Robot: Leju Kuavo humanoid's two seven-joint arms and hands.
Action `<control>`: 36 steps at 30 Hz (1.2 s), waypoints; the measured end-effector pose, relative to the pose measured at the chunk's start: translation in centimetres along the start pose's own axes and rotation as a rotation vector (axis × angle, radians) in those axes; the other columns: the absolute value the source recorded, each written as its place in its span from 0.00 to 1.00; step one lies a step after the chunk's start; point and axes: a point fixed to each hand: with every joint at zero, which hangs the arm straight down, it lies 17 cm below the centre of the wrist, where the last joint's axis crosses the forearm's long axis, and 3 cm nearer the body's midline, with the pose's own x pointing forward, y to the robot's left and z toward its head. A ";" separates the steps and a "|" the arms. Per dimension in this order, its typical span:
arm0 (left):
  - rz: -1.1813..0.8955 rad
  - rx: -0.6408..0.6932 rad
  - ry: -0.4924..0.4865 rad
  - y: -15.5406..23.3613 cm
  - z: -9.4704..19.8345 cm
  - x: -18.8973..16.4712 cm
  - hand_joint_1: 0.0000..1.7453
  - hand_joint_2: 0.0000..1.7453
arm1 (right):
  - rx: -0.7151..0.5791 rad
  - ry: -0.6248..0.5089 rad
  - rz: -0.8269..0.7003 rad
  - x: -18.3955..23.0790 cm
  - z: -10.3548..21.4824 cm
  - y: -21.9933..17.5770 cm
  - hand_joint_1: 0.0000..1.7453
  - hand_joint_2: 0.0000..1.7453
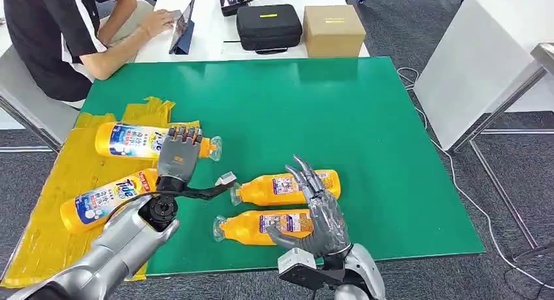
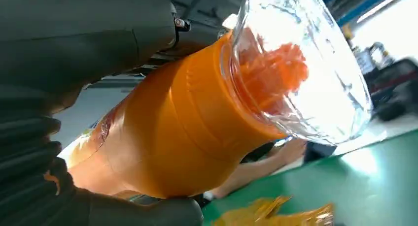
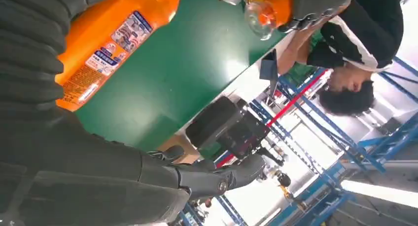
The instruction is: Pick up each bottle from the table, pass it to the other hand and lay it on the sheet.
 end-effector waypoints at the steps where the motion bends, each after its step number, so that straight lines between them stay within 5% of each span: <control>1: 0.001 -0.007 0.009 -0.2 -0.1 -0.4 1.00 1.00 | 0.002 0.001 0.000 -0.1 0.0 0.1 0.00 1.00; 19: 0.031 -0.194 0.198 -5.1 -0.9 -9.2 0.99 1.00 | 0.055 0.019 -0.023 -1.1 0.9 1.9 0.00 1.00; 21: 0.045 -0.210 0.203 -5.6 -0.7 -9.7 0.85 1.00 | 0.057 0.019 -0.027 -1.3 1.1 2.1 0.00 1.00; 22: 0.059 -0.221 0.202 -6.0 -0.6 -9.9 0.70 1.00 | 0.061 0.020 -0.028 -1.4 1.1 2.3 0.00 1.00; 27: 0.126 -0.267 0.212 -7.5 -0.1 -10.6 0.68 1.00 | 0.091 0.022 -0.035 -2.0 1.3 3.4 0.00 1.00; 28: 0.138 -0.272 0.218 -7.7 -0.1 -10.8 0.18 1.00 | 0.095 0.021 -0.034 -2.1 1.2 3.5 0.00 1.00; 29: 0.147 -0.277 0.221 -7.8 0.0 -10.8 0.00 1.00 | 0.099 0.021 -0.033 -2.2 1.2 3.6 0.00 1.00; 36: 0.240 -0.336 0.192 -8.6 -0.1 -9.6 0.00 1.00 | 0.123 0.016 -0.026 -2.8 0.7 4.3 0.00 1.00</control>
